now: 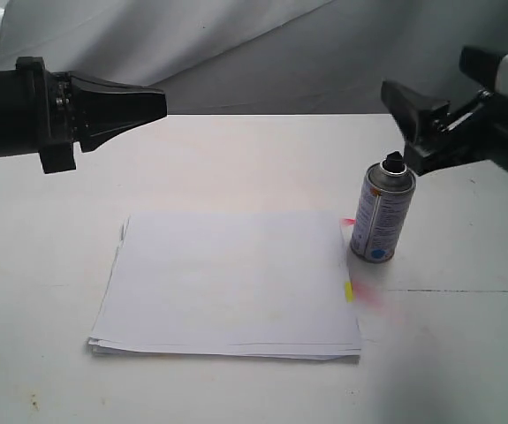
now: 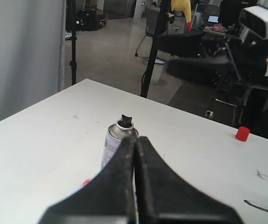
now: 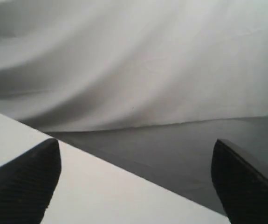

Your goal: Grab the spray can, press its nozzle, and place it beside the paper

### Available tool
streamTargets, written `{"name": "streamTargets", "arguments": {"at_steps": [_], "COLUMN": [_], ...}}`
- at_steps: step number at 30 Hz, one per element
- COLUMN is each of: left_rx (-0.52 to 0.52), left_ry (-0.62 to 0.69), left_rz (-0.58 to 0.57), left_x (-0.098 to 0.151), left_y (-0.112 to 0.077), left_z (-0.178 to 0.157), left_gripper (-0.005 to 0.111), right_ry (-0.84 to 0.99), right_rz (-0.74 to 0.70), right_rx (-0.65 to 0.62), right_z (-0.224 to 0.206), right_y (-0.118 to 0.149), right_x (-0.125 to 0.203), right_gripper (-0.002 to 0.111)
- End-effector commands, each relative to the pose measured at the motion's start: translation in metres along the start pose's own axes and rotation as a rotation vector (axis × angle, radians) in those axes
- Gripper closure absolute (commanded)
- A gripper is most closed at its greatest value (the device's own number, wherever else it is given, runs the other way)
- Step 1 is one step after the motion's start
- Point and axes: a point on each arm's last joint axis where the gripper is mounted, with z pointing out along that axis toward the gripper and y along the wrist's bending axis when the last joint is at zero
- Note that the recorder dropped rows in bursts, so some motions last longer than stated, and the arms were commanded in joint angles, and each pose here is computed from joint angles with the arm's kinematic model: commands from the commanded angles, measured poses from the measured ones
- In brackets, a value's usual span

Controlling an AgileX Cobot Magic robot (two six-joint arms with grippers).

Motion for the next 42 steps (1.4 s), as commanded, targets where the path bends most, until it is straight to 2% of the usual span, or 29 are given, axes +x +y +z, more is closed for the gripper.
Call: {"name": "streamTargets", "arguments": {"at_steps": [1,3,5,9,13,19,22,25,28,32,38,42], "left_rx": [0.007,0.02,0.001,-0.169,-0.308,-0.462,-0.513,-0.556,-0.577,-0.588,-0.563,-0.536], "left_ry": [-0.043,-0.034,-0.055,-0.107,-0.152,-0.288,-0.346,-0.374,-0.369,-0.372,-0.435,-0.514], "left_rz": [0.064,0.146,0.181,0.21,0.32,0.492,0.546,0.566,0.563,0.486,0.316,0.306], "left_x": [-0.021,-0.036,-0.055,-0.089,-0.112,-0.119,-0.113,-0.1,-0.083,-0.058,-0.026,-0.01], "left_y": [-0.013,-0.032,-0.054,-0.093,-0.152,-0.239,-0.272,-0.294,-0.302,-0.298,-0.272,-0.255], "left_z": [-0.006,-0.013,-0.023,-0.046,-0.078,-0.125,-0.142,-0.155,-0.16,-0.16,-0.151,-0.144], "left_gripper": [0.107,0.107,0.107,0.107,0.107,0.107,0.107,0.107,0.107,0.107,0.107,0.107], "right_ry": [-0.053,-0.091,-0.121,-0.113,-0.129,-0.136,-0.155,-0.169,-0.176,-0.176,-0.137,-0.126], "right_rz": [-0.024,-0.046,-0.063,-0.072,-0.062,-0.007,0.033,0.1,0.153,0.199,0.329,0.348], "right_rx": [0.02,0.027,0.041,0.074,0.105,0.186,0.21,0.219,0.219,0.204,0.096,0.081], "right_z": [-0.024,-0.039,-0.055,-0.087,-0.12,-0.173,-0.194,-0.212,-0.229,-0.246,-0.251,-0.251], "right_y": [-0.001,0.002,0.004,0.007,0.01,0.01,0.01,0.012,0.015,0.019,0.03,0.032], "right_x": [-0.032,-0.049,-0.064,-0.082,-0.095,-0.102,-0.103,-0.101,-0.098,-0.092,-0.087,-0.086], "right_gripper": [0.028,0.028,0.028,0.028,0.028,0.032,0.034,0.037,0.044,0.061,0.09,0.105]}}
